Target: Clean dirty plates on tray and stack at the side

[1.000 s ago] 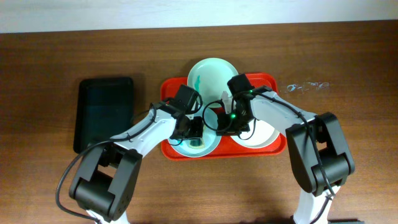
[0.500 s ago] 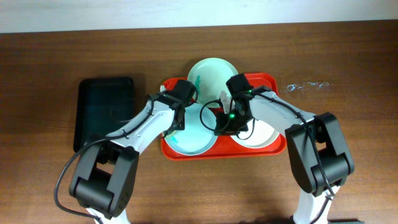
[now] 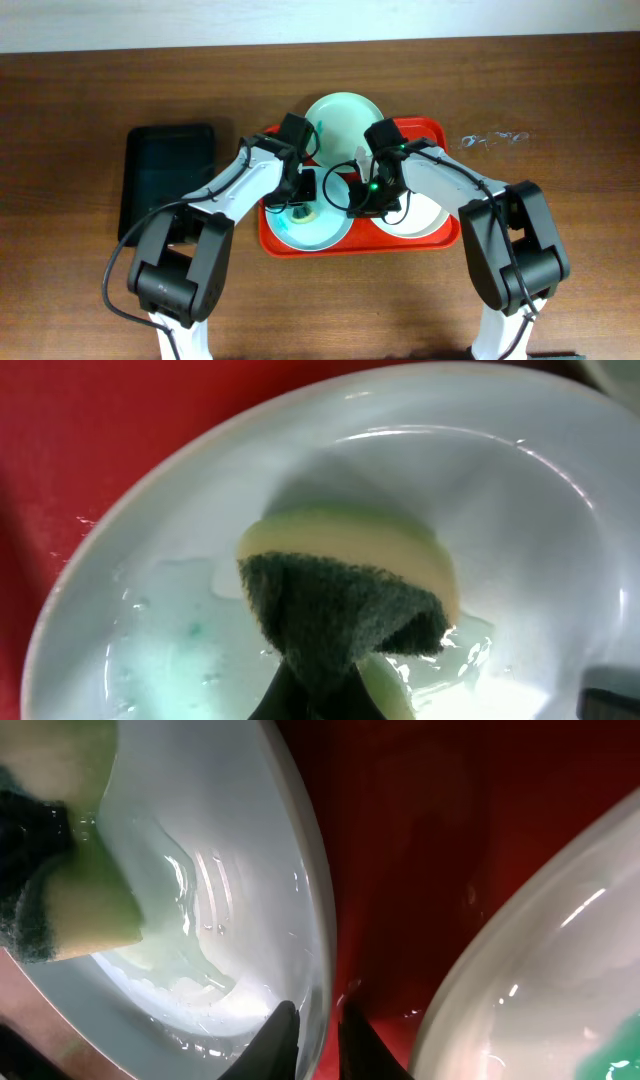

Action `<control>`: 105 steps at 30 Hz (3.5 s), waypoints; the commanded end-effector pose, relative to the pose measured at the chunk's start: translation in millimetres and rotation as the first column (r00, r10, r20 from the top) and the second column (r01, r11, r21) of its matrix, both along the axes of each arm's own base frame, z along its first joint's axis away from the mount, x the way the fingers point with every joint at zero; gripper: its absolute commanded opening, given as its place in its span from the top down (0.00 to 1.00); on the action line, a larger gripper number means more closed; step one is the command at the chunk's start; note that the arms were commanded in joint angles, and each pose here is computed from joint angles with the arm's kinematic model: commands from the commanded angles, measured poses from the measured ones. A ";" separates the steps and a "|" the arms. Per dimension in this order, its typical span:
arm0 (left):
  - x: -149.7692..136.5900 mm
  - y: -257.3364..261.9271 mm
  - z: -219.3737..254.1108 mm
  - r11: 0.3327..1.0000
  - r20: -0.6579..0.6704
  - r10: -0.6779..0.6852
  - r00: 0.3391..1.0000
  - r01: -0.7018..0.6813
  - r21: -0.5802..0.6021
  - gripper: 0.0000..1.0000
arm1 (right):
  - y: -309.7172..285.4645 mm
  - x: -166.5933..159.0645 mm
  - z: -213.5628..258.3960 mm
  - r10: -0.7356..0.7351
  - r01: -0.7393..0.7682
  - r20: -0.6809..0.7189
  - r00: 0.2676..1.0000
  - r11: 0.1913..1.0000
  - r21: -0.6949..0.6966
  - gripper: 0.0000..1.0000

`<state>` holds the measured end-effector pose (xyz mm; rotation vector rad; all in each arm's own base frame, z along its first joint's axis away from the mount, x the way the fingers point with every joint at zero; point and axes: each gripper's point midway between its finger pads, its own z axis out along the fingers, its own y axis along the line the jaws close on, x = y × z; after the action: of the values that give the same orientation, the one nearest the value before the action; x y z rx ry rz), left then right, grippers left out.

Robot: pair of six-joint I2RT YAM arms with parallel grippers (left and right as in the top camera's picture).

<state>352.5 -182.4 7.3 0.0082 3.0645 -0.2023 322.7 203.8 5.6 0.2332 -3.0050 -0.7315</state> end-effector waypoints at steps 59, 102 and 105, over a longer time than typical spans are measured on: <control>-51.7 24.0 4.3 0.985 0.018 -0.111 0.994 0.108 0.135 1.00 | -6.6 2.6 -5.7 0.001 -0.001 0.005 1.000 0.999 -0.033 0.84; 24.6 111.7 157.5 0.966 0.502 0.158 0.850 -0.239 0.100 1.00 | -10.3 32.7 58.2 0.080 -0.047 0.137 0.987 0.972 -0.230 0.96; 11.4 169.2 162.2 0.924 0.463 0.284 0.839 -0.369 0.102 1.00 | -7.6 43.2 120.6 0.176 -0.058 0.239 0.955 0.901 -0.430 0.96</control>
<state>367.4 -54.5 160.9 -0.2594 2.5724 0.0843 342.6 194.9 72.4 0.3714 -3.0952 -0.3155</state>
